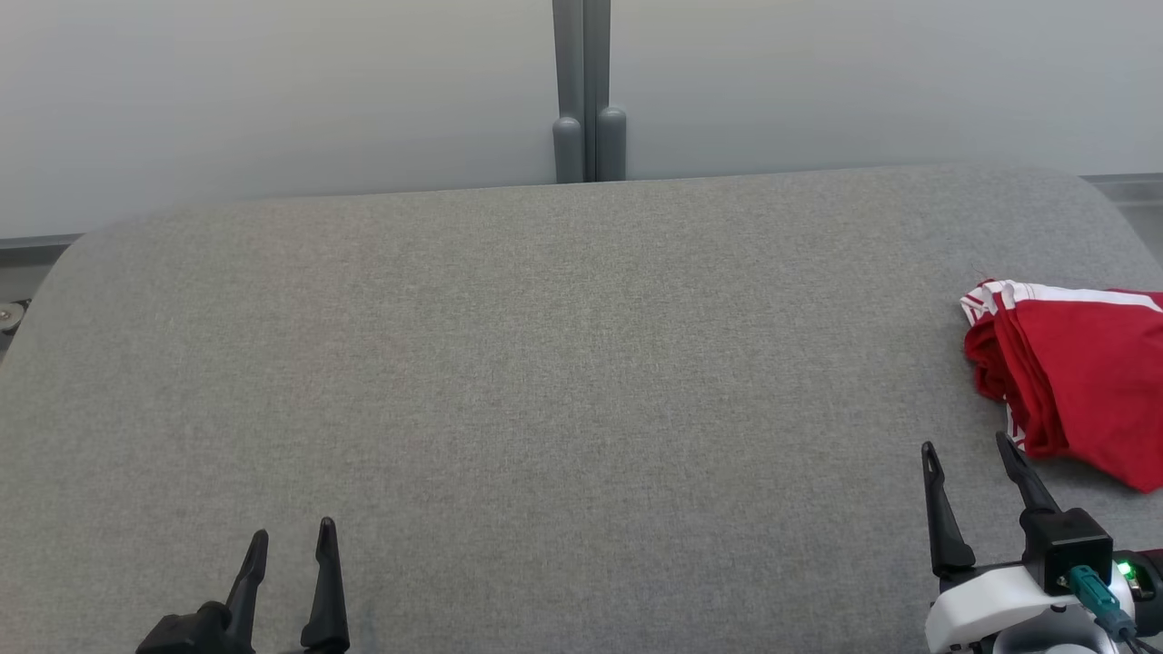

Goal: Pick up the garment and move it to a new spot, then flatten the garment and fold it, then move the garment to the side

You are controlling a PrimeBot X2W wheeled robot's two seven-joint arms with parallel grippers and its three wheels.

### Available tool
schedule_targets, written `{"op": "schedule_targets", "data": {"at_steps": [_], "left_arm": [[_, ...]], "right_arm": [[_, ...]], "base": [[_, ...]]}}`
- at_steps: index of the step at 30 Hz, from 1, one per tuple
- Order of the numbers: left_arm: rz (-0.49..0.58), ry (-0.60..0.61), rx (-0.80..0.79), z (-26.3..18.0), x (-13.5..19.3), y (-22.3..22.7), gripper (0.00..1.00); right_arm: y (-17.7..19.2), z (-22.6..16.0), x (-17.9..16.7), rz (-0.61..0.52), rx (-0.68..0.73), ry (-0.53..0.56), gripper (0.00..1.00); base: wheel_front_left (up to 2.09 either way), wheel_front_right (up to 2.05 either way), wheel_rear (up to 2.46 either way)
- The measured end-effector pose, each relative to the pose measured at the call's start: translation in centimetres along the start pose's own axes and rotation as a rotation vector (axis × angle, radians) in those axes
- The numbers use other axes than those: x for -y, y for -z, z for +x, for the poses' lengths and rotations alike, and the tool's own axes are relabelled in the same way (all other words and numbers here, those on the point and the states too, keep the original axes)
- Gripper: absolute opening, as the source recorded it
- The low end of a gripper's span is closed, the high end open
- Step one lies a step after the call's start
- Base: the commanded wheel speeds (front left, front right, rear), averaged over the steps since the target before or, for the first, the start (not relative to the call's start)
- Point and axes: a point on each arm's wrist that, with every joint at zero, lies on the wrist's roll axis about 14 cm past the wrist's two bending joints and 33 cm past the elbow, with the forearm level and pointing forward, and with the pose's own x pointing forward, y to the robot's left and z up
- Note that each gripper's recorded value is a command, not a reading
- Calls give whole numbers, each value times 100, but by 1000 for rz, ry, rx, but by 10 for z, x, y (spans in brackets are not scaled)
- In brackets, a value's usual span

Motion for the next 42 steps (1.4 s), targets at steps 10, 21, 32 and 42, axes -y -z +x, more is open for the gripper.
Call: {"op": "schedule_targets", "data": {"at_steps": [10,21,32,42], "left_arm": [[-4,-1,-20,-2,0,6,100],[-6,-4,-36,-2,0,11,0],[-131,-54,-98,-6,-7,27,0],[-283,-87,-88,2,-11,21,0]], "right_arm": [[9,-5,-3,10,-29,-1,100],[13,-6,-5,11,-43,-5,0],[39,-14,-1,184,-141,49,0],[37,-10,4,388,-136,99,0]], "base": [[0,0,0],[0,0,0],[0,0,0],[0,0,0]]}}
